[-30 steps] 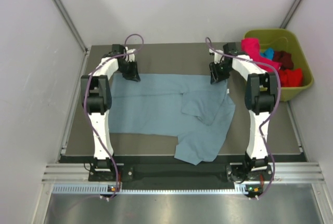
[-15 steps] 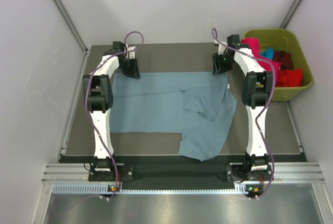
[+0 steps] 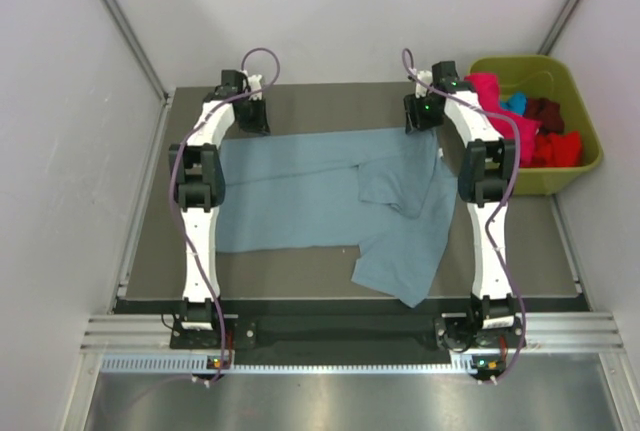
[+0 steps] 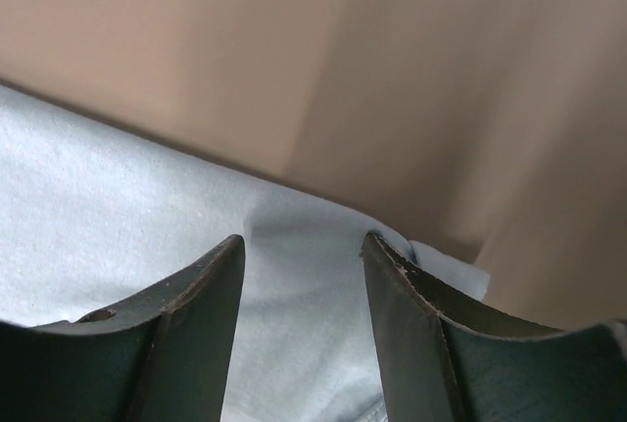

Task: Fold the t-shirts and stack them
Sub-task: Fold the tshirt

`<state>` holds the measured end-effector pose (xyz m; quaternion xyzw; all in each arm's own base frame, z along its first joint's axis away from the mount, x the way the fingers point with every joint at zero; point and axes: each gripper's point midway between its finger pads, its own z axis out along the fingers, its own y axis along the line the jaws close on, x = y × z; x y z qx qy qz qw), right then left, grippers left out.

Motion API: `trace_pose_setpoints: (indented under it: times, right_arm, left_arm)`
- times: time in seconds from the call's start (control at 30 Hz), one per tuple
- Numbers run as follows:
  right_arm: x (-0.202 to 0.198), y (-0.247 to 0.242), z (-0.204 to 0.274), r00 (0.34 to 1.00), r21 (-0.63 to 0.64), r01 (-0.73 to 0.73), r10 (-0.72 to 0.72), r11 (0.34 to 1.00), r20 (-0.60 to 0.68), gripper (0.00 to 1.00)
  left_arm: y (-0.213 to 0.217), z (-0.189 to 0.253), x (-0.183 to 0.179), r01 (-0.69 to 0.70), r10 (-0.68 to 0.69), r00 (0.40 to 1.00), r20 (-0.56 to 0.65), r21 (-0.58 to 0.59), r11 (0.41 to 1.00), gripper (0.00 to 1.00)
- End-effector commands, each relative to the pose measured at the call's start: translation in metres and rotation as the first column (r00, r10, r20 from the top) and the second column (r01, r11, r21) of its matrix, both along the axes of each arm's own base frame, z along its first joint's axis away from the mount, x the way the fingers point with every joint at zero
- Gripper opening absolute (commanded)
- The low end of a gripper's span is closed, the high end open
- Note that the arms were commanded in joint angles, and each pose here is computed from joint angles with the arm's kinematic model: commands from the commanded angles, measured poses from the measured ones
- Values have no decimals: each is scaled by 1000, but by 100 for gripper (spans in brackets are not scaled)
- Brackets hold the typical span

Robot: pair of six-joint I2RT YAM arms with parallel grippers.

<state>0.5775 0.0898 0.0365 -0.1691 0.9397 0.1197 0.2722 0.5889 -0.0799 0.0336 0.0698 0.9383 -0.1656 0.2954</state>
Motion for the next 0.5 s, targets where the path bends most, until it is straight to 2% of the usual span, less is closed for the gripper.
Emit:
trace_pose_setpoints:
  times: [0.0, 0.13, 0.23, 0.27, 0.33, 0.4, 0.47]
  right_arm:
    - [26, -10, 17, 993, -53, 14, -7, 999, 118, 54]
    - [26, -5, 84, 973, -41, 17, -7, 999, 231, 54]
    - [13, -7, 123, 959, -38, 14, -2, 999, 283, 55]
    - [3, -9, 113, 967, -46, 7, 5, 999, 257, 56]
    - [-7, -12, 125, 961, -74, -11, 31, 997, 276, 56]
    - [-21, -18, 111, 975, -96, -15, 36, 995, 218, 56]
    - [-30, -24, 97, 987, -88, 5, 9, 996, 162, 56]
  left_arm:
    - [14, -19, 5, -32, 33, 999, -8, 61, 998, 24]
    - [20, 59, 13, -63, 53, 990, 130, 73, 995, 25]
    - [28, 83, 1, -81, 66, 986, 153, 95, 992, 27]
    - [32, 76, -7, -87, 74, 989, 126, 98, 991, 31]
    - [38, 75, -18, -94, 84, 992, 95, 96, 991, 38]
    - [54, 65, -26, -127, 123, 991, 52, 79, 989, 43]
    - [53, 54, -38, -143, 143, 990, -4, 39, 989, 43]
